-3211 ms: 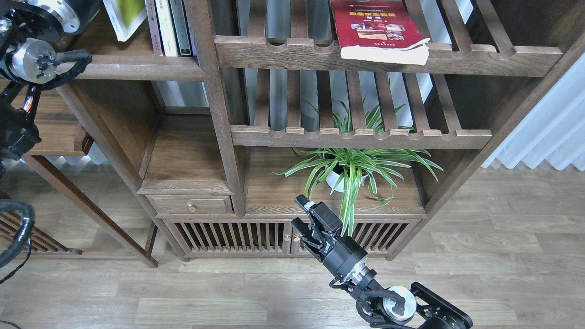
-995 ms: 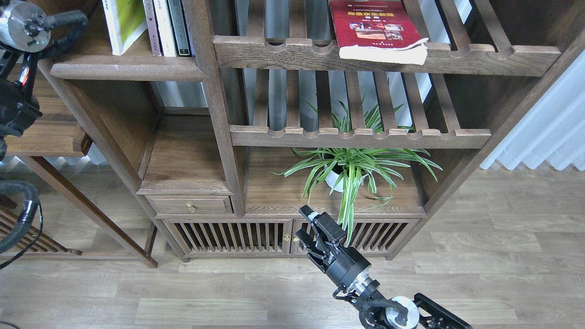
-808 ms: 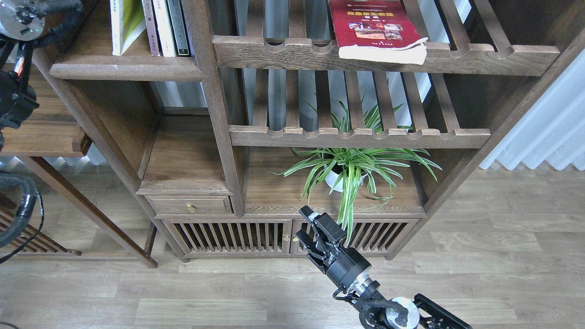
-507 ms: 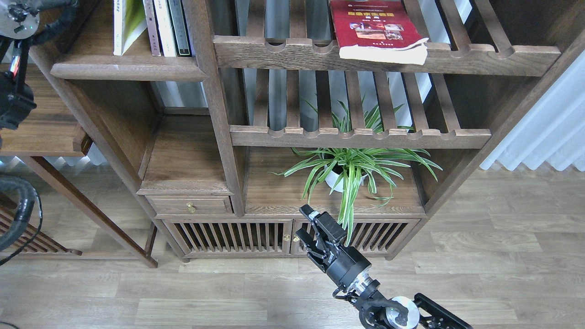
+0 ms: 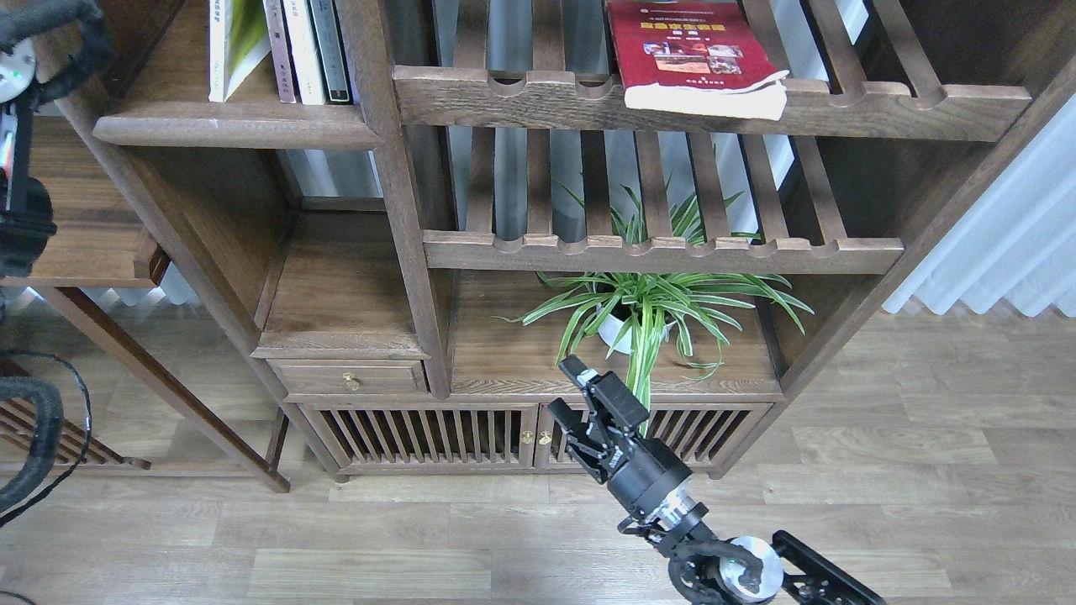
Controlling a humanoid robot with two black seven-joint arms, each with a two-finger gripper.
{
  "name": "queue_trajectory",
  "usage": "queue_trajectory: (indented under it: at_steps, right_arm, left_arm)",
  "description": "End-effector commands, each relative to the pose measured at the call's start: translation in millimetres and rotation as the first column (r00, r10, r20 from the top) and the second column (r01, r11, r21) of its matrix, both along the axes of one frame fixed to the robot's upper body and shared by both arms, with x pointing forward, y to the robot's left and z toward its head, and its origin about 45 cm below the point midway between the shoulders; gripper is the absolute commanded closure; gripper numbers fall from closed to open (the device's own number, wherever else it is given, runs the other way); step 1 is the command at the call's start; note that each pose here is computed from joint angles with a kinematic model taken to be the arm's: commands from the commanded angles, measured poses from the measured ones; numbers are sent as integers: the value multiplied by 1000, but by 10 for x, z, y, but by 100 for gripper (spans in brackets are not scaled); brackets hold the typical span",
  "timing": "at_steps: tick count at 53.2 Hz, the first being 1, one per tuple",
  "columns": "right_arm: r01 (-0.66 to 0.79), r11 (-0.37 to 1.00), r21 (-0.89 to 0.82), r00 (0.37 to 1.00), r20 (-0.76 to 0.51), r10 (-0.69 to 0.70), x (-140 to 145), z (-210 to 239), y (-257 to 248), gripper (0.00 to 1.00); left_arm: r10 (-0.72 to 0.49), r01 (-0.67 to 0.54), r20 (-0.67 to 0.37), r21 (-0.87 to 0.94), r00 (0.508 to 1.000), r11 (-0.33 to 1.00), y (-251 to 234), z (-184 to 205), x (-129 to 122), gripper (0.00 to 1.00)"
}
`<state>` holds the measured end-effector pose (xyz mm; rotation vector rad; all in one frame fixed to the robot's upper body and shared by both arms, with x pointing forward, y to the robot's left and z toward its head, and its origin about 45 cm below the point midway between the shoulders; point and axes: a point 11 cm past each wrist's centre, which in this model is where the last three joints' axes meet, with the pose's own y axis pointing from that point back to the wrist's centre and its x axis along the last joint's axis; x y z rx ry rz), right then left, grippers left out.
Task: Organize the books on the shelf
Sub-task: 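Raise both grippers, right gripper toward the maroon book on the top shelf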
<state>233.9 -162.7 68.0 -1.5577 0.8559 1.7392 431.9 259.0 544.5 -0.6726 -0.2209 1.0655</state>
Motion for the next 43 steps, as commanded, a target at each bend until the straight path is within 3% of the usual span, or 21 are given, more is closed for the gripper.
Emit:
queue_trajectory:
  at_steps: [1, 10, 23, 31, 33, 43]
  right_arm:
    - [29, 1000, -5, 1000, 6, -29, -16, 30, -135, 2]
    - [72, 997, -6, 997, 28, -71, 76, 89, -253, 2]
    - [94, 996, 12, 991, 91, -94, 263, 285, -303, 3]
    - [132, 991, 19, 980, 146, -134, 470, 453, -410, 3]
    - [168, 985, 27, 970, 175, -170, 586, 550, -492, 4]
    - [243, 969, 44, 943, 222, -247, 768, 719, -689, 4]
  left_arm:
    - [-27, 28, 38, -27, 999, 999, 40, 43, -76, 51]
    - [-158, 164, 93, -59, 983, 985, -161, -21, -139, 51]
    - [-382, 393, 94, -181, 920, 902, -504, -620, -228, 51]
    - [-427, 422, 47, -275, 903, 864, -457, -889, -232, 52]
    - [-418, 392, -18, -310, 908, 866, -388, -1204, -240, 51]
    - [-409, 350, -105, -354, 906, 867, -312, -1620, -288, 51]
